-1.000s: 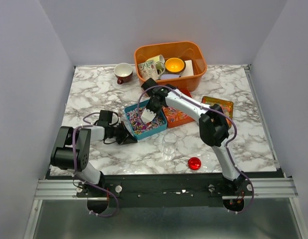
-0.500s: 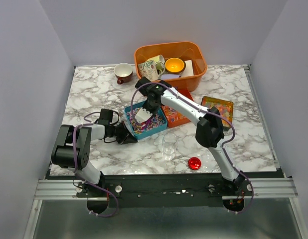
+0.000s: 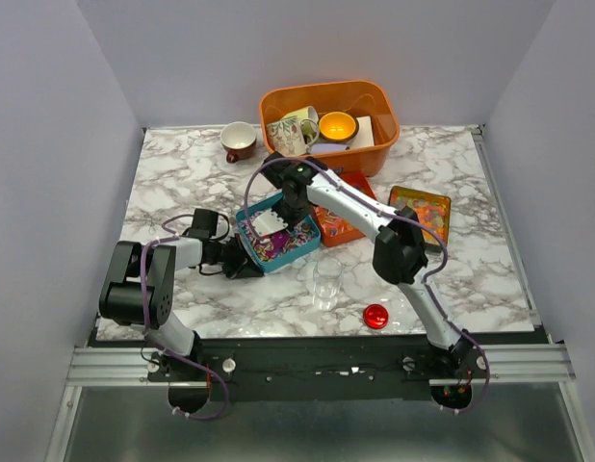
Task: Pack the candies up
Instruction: Scoop the fake candies from the storage box.
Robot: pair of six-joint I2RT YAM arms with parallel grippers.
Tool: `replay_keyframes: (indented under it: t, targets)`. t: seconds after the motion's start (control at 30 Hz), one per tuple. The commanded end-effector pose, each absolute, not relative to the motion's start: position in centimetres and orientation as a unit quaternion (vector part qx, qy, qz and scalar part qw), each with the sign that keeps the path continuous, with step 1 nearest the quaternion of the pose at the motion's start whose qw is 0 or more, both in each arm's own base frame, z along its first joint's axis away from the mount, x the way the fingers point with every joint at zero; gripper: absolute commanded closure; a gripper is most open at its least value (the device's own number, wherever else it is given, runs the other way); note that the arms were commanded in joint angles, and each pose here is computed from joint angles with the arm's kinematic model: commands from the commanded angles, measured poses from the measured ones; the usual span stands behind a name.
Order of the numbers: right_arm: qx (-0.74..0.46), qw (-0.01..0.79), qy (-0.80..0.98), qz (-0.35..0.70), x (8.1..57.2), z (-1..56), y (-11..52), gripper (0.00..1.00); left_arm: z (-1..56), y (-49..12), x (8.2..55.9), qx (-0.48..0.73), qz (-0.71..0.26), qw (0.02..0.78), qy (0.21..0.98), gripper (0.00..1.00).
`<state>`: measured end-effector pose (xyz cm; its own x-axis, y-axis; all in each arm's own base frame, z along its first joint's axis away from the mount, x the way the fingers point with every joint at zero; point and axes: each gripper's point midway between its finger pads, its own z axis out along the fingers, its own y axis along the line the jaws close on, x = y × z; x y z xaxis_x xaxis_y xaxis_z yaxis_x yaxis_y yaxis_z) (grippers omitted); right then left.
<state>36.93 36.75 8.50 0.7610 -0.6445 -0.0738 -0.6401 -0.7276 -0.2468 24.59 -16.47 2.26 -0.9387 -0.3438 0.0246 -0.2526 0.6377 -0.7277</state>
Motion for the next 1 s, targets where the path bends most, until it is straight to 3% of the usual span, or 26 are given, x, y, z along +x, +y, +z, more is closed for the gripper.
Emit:
replay_keyframes:
  t: [0.0, 0.47, 0.97]
  targets:
    - [-0.901, 0.067, 0.36, 0.231, 26.5, 3.8, 39.5, 0.99, 5.6, -17.6, 29.0, -0.098, -0.441, 0.157, 0.878, 1.0]
    - [-0.861, 0.068, 0.38, 0.331, 24.4, 4.8, 38.3, 0.99, 6.7, -15.8, 29.1, -0.09, -0.408, 0.165, 0.894, 1.0]
    - [-0.851, 0.141, 0.405, 0.304, 28.1, 8.6, 37.7, 0.99, 9.8, -15.5, 29.1, -0.047, -0.413, 0.184, 0.891, 0.85]
